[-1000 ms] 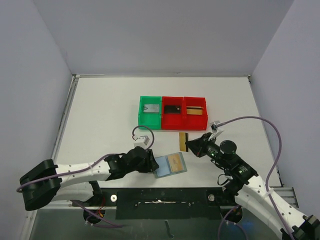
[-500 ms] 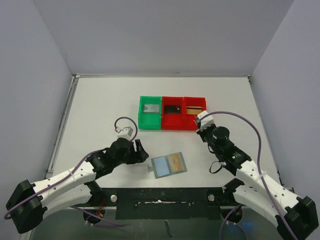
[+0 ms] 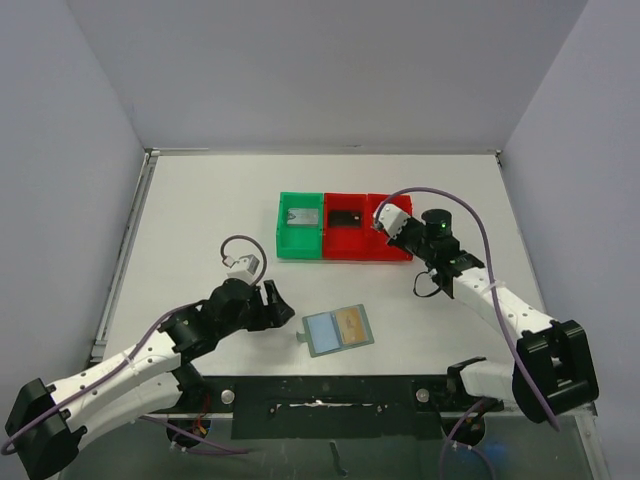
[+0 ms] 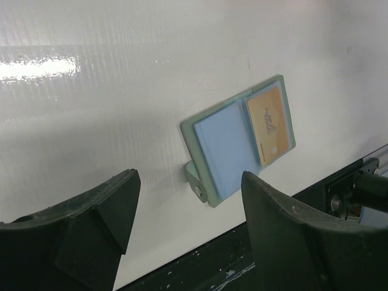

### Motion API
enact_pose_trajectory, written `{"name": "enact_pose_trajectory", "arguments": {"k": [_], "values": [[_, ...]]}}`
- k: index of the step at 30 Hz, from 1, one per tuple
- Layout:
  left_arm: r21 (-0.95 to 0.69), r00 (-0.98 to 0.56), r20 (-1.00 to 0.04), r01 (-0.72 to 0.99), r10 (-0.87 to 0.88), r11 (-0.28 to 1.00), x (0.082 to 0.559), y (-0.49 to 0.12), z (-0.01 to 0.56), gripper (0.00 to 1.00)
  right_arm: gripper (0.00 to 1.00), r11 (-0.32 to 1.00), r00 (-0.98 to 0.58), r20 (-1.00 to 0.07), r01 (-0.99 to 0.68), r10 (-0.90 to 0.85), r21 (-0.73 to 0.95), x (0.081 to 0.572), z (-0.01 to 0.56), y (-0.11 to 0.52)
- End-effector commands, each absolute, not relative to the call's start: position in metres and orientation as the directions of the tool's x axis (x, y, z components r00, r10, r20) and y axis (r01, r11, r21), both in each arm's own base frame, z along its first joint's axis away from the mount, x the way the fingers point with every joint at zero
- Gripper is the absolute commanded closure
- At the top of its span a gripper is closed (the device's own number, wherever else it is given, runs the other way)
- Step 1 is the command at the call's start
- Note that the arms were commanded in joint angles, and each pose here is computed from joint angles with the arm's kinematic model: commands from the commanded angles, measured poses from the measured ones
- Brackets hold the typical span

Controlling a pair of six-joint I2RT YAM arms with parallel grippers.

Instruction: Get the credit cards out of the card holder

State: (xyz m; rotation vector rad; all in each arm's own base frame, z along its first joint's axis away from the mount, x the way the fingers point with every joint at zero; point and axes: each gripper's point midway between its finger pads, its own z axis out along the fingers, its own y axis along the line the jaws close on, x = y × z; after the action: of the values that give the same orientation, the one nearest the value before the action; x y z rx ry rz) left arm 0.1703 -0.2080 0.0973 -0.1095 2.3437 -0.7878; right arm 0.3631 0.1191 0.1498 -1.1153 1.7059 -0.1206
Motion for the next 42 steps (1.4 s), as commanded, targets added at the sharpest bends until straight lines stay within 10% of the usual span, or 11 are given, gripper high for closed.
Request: {"name": "enact_pose_trajectory", "arguments": {"k": [1,30,42], "values": [[-0.585,-0.787,-0.555,0.137,-0.272,0.799,0.166,-0.207,0.107,0.31,1.00,0.458,0.166,-0.653,-0.587,-0.739,-0.668,0.386,0.185,0.134],[-0.557,-0.758,-0.593,0.143,-0.272,0.818,0.166,-0.193,0.134,0.29,1.00,0.125,0.220,-0.357,-0.671,-0.908,-0.731,0.478,0.093,0.118],[-0.556,-0.757,-0.593,0.137,-0.275,0.820,0.167,-0.193,0.134,0.29,0.81,0.098,0.203,-0.346,-0.723,-0.916,-0.683,0.477,0.075,0.118]]}}
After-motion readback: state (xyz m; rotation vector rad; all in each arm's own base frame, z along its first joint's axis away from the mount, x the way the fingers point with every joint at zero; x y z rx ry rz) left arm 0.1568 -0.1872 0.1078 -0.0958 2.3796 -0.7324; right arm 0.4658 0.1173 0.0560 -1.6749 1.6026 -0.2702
